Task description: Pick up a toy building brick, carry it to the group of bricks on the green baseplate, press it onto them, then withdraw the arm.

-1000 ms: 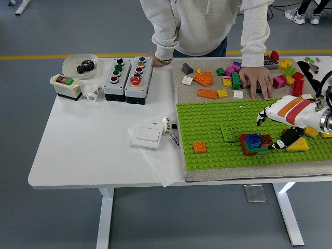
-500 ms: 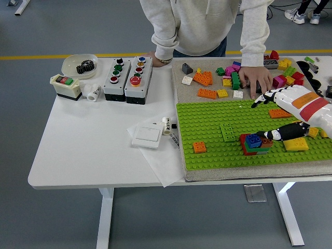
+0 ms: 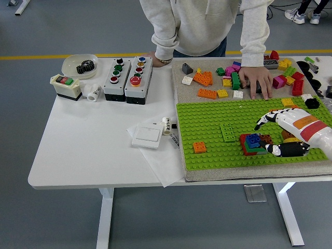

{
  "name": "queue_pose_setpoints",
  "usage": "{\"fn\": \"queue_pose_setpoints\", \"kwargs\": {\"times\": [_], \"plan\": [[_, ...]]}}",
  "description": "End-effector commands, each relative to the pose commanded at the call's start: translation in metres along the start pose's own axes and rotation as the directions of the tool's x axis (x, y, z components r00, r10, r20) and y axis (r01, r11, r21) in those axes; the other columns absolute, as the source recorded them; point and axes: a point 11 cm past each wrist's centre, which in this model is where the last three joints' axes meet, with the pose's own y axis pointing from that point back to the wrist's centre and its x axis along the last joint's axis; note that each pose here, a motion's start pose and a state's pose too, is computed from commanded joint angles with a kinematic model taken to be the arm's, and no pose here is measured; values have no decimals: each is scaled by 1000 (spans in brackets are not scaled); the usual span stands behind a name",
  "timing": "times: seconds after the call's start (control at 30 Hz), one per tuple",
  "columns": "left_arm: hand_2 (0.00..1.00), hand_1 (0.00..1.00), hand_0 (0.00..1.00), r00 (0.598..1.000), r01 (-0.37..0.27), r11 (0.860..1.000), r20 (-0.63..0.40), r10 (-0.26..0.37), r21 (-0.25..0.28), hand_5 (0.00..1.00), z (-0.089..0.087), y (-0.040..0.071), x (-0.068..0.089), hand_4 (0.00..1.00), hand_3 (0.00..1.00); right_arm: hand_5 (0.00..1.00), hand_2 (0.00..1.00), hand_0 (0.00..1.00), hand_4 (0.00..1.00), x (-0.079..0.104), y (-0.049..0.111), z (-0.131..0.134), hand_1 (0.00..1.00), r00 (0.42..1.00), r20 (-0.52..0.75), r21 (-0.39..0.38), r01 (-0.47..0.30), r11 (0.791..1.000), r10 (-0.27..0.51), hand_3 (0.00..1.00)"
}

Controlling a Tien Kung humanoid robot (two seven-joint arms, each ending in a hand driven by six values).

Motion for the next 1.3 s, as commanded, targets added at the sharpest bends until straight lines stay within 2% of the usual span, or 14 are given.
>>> {"fn": "queue_pose_setpoints", "kwargs": {"times": [0.67, 1.3], "plan": [[727, 763, 771, 1000, 0, 1000, -7, 0, -10, 588, 5, 1, 2, 672, 600, 370, 724, 702, 682, -19, -11, 0, 702, 998, -39, 4, 58, 998, -58, 589], [725, 763, 770, 1000, -4, 1000, -7, 3, -15, 592, 9, 2, 4, 675, 599, 370, 723, 700, 684, -29, -12, 5, 700, 994, -57, -13, 92, 996, -92, 585]]}}
